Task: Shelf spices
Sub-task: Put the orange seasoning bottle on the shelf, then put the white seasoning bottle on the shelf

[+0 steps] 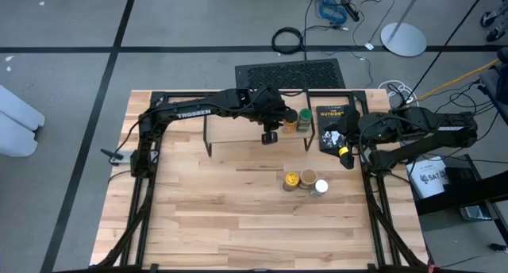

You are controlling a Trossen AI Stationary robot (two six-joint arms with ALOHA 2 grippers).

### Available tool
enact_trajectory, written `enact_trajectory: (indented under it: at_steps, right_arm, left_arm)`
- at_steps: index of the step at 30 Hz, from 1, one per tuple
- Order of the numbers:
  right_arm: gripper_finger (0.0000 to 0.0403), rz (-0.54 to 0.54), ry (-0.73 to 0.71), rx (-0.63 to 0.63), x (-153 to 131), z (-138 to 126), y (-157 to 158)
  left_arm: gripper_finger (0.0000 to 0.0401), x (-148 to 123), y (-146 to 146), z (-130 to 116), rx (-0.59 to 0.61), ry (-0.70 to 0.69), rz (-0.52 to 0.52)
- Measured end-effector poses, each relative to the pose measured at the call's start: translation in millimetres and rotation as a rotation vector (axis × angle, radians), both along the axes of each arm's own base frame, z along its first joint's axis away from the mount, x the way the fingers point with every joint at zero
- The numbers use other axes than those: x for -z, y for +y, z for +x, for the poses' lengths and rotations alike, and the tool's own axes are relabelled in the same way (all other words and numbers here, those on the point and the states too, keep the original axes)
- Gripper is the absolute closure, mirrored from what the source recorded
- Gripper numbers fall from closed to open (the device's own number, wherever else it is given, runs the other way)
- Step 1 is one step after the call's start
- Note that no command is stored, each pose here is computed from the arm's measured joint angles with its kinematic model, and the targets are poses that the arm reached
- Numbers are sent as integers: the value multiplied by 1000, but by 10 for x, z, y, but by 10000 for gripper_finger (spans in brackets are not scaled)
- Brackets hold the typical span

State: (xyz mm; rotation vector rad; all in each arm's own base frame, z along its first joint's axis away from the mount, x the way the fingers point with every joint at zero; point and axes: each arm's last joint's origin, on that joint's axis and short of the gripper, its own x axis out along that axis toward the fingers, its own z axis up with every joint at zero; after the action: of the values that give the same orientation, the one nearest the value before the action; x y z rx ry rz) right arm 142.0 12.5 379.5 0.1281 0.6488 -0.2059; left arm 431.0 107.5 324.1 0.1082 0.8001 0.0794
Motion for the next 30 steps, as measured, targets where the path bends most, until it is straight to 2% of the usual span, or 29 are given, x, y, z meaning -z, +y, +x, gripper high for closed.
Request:
enact_trajectory:
  at_steps: [5,10,17,20,24,27,30]
  right_arm:
    - [69,1,0,1,0,0,0]
    - [69,13,19,-11,16,-15,24]
    - [69,179,150,-20,124,-65,160]
    - [69,198,259,-16,215,-45,260]
    - [69,222,376,8,347,70,455]
    - [69,212,440,30,465,191,640]
    - [69,170,502,49,623,271,827]
  left_arm:
    - [317,-20,-10,-62,-16,39,3]
    - [317,-216,-138,-267,-38,76,-40]
    - [317,-513,-608,-546,2,102,-111]
    - [317,-538,-840,-575,41,117,-182]
    - [317,-495,-1107,-551,138,147,-211]
    - [317,-445,-1284,-527,161,171,-180]
    - [317,-445,-1451,-537,111,165,-52]
